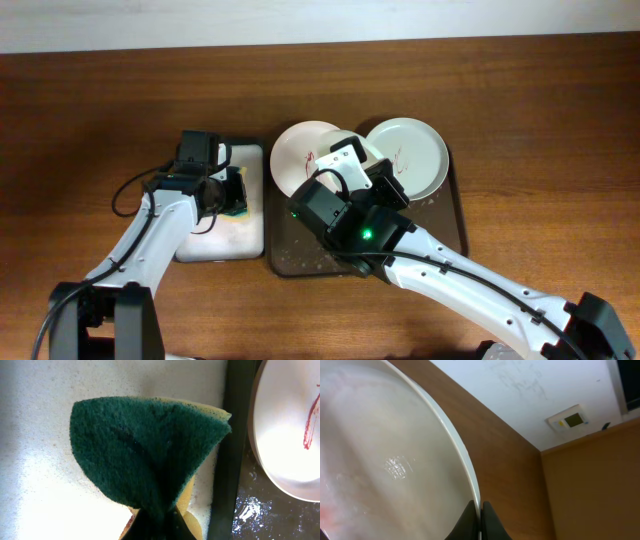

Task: Clean dirty plates on tray and stack at the side
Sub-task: 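Lift the white plate with the right gripper and set it right of the tray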

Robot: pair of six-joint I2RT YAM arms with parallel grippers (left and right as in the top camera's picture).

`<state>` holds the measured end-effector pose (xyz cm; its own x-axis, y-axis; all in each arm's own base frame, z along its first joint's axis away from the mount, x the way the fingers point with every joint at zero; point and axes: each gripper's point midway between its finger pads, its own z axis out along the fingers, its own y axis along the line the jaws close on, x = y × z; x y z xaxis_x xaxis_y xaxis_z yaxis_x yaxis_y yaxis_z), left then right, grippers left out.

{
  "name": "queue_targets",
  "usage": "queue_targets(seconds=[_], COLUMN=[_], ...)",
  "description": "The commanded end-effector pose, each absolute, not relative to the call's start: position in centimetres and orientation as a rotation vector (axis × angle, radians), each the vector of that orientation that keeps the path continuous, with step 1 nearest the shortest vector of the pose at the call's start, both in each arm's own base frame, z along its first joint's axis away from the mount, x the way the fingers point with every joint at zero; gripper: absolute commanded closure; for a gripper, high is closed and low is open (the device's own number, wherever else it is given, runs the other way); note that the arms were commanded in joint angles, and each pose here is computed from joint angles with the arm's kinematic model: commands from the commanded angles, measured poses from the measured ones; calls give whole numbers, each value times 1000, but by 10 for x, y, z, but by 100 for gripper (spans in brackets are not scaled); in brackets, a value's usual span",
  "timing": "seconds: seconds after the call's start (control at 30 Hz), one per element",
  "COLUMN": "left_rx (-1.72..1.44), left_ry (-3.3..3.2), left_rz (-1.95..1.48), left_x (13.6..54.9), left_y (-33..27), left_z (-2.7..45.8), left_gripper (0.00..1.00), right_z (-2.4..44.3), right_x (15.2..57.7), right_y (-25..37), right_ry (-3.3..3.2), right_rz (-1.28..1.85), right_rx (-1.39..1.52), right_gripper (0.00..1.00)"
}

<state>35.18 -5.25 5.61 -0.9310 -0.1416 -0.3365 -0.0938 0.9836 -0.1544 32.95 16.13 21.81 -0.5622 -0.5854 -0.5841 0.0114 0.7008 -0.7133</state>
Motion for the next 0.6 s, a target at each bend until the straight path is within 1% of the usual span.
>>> queue_targets(seconds=[0.0,0.13,0.2,0.27,0.3,0.4,0.5,0.57], left_rx=[-149,-149,-149,-150,-150,-150,-150,-150], left_ry=[2784,2784,2787,2794,2795,2795,2795,2795], left_rz=[-196,-196,-195,-194,-194,-194,-194,-194], left_x=[352,352,351,349,349,349,349,349], left_y=[-52,-52,-52,-52,-52,-52,-52,-52], left_z=[53,53,52,52,52,52,52,52], left_gripper=[100,100,100,100,100,100,100,100], right_z=[240,238,223,198,188,162,150,146], right_x=[330,332,337,345,349,370,380,380], right_y=[158,160,159,155,146,89,35,-23], right_ry=[1971,1980,2067,2217,2286,2479,2553,2551], right_rz=[-869,-838,-719,-537,-462,-248,-61,88], right_rx=[-363,-350,-298,-226,-154,120,379,629], right_gripper=[96,96,96,96,96,96,96,96])
